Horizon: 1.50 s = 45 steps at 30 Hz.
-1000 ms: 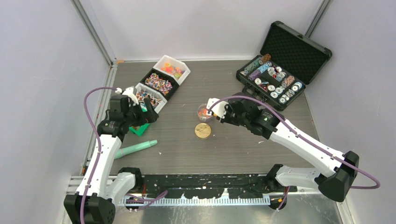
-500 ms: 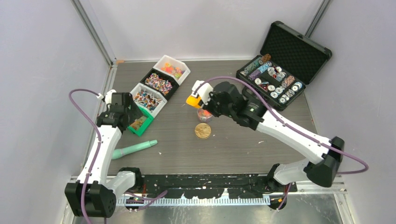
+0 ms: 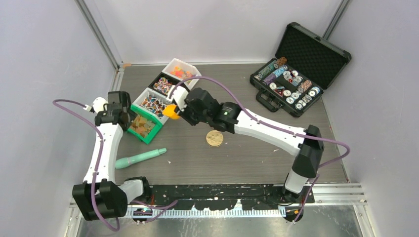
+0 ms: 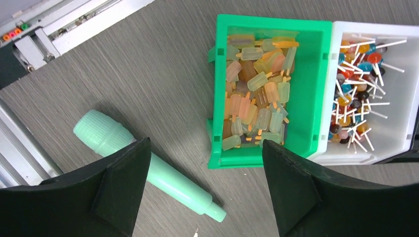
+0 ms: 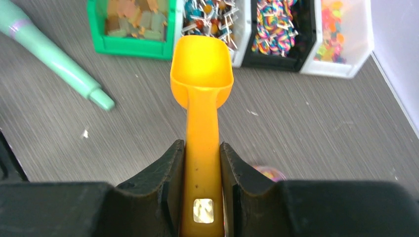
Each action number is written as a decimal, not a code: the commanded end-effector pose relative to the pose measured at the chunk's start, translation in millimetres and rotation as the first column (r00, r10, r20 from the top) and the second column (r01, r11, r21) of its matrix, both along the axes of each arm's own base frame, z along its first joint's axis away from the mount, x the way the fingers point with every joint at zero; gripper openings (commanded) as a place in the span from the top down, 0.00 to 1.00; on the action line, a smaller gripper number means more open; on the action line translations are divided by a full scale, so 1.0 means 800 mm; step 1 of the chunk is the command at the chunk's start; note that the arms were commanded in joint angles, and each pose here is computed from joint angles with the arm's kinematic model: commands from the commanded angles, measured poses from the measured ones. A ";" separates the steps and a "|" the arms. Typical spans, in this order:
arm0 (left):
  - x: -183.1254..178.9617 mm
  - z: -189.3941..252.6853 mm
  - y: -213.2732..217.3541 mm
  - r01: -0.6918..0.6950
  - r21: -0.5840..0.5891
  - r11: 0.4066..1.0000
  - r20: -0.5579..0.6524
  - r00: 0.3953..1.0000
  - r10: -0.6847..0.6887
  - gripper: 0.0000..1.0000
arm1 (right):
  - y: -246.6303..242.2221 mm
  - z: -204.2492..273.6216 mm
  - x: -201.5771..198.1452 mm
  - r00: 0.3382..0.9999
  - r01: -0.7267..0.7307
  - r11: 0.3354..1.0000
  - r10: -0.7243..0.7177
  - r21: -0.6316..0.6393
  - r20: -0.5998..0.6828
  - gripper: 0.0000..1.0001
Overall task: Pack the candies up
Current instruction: Scoop the fake candies from the storage box.
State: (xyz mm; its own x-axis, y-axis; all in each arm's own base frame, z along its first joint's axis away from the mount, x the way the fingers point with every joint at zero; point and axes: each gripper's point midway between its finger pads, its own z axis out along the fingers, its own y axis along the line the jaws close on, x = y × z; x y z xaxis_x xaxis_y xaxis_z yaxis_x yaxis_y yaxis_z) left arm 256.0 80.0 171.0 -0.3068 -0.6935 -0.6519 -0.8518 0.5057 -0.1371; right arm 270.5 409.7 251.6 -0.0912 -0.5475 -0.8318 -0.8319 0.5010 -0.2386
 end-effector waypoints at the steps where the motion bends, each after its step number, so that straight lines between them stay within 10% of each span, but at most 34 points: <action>1: 0.004 -0.001 0.010 -0.091 -0.048 0.995 0.053 0.994 0.093 0.17 | 0.050 0.054 -0.002 1.000 -0.019 0.988 0.015 0.152 0.025 1.00; 45: -0.002 -0.094 0.000 -0.121 -0.237 0.964 0.009 0.992 0.126 0.52 | 0.171 -0.052 -0.018 0.992 -0.076 0.997 0.073 -0.028 -0.104 1.00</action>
State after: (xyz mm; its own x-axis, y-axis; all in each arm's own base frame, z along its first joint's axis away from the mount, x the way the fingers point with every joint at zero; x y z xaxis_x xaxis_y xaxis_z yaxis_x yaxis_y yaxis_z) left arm 247.1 77.2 94.7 -0.2176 -0.8587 -0.4639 -0.9061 0.3544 -0.2309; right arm 256.2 539.7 188.1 -0.1899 -0.5895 -0.7851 -0.8930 0.4360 -0.1114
